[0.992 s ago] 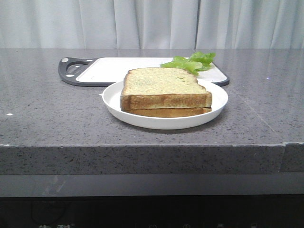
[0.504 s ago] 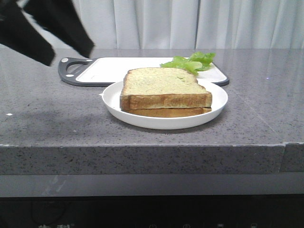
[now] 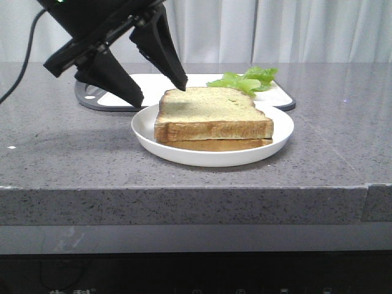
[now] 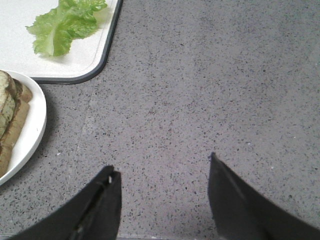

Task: Left arm grabs bread, right arm adds lettuce

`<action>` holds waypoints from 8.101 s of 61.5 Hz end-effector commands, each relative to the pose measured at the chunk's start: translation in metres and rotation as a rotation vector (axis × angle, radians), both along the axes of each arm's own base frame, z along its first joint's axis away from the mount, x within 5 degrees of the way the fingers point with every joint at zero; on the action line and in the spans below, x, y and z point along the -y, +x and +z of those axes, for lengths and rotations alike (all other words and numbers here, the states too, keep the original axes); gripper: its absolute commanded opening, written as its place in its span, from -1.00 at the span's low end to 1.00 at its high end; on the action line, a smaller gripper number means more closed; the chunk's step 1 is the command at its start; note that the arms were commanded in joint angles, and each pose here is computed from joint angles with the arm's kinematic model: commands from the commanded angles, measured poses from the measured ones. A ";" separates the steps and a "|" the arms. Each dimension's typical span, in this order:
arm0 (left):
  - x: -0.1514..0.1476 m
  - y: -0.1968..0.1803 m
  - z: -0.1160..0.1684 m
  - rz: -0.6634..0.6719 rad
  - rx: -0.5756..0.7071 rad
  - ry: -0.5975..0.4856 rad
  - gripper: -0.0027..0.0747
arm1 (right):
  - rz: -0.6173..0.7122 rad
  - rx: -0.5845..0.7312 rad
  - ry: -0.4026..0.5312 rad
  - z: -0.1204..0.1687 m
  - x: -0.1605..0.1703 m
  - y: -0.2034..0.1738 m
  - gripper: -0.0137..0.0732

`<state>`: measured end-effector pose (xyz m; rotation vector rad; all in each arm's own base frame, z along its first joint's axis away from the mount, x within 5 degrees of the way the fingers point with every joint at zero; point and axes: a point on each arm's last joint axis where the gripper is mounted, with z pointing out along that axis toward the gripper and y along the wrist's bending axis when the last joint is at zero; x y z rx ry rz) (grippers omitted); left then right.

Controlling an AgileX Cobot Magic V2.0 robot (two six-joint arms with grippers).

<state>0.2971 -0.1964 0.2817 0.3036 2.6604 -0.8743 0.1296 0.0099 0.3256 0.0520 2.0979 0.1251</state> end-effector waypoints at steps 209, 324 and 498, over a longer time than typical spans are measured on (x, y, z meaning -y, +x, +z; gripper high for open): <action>-0.116 -0.138 0.092 0.157 0.419 -0.022 -0.98 | 0.225 -0.182 0.472 -0.017 -0.036 0.325 0.30; -0.116 -0.138 0.092 0.157 0.419 -0.022 -0.98 | 0.568 0.036 0.562 0.056 -0.080 0.207 -0.95; -0.116 -0.134 0.095 0.186 0.457 -0.039 -0.98 | 0.381 -0.192 0.026 0.054 -0.032 0.006 0.40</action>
